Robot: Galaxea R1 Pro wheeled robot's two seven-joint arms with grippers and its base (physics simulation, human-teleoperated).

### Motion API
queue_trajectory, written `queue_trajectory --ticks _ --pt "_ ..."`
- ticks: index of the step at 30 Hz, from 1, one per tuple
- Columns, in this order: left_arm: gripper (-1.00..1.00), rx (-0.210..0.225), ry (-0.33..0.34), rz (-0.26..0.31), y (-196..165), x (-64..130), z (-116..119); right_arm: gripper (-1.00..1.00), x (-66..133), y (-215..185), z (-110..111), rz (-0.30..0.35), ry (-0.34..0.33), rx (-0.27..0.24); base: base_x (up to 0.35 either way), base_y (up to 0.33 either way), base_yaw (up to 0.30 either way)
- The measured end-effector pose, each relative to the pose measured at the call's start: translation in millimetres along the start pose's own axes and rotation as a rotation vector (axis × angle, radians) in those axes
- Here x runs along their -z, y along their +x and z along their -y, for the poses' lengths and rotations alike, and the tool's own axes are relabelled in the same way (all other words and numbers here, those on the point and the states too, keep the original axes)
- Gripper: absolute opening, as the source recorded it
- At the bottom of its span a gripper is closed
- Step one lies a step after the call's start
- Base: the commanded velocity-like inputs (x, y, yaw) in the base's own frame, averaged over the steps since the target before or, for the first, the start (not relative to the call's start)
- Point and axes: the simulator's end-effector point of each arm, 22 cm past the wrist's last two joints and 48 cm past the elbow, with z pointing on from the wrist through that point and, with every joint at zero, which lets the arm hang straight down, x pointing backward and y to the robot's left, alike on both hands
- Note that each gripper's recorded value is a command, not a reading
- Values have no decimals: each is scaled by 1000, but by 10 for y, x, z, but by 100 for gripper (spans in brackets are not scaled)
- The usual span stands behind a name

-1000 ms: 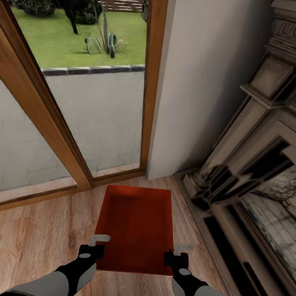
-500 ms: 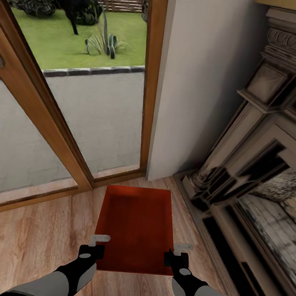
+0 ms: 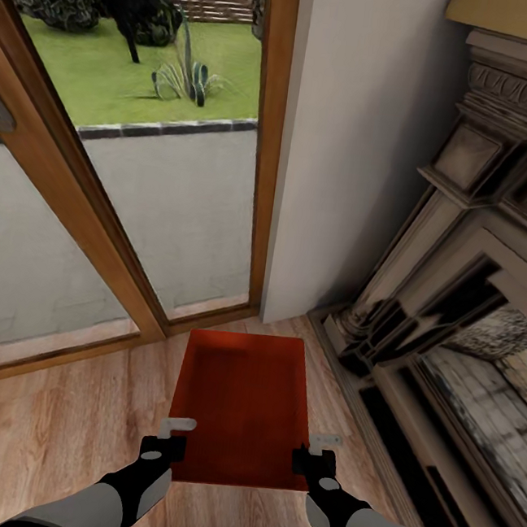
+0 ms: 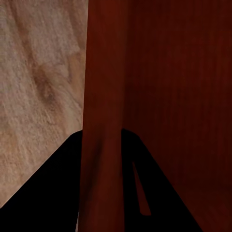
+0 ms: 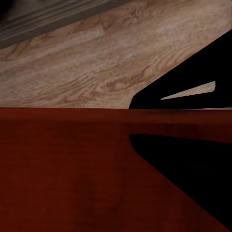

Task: Move the two storage containers from the living room to the garage. In the garage, place one container on the floor and stack the other container on top of it (either order is fine).

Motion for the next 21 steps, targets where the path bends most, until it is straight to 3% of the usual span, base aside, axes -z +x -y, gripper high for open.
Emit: queue_trajectory --ticks 21 --pt "-100 0 0 -1 -51 205 -25 -100 199 -76 10 -1 0 1 0 0 0"
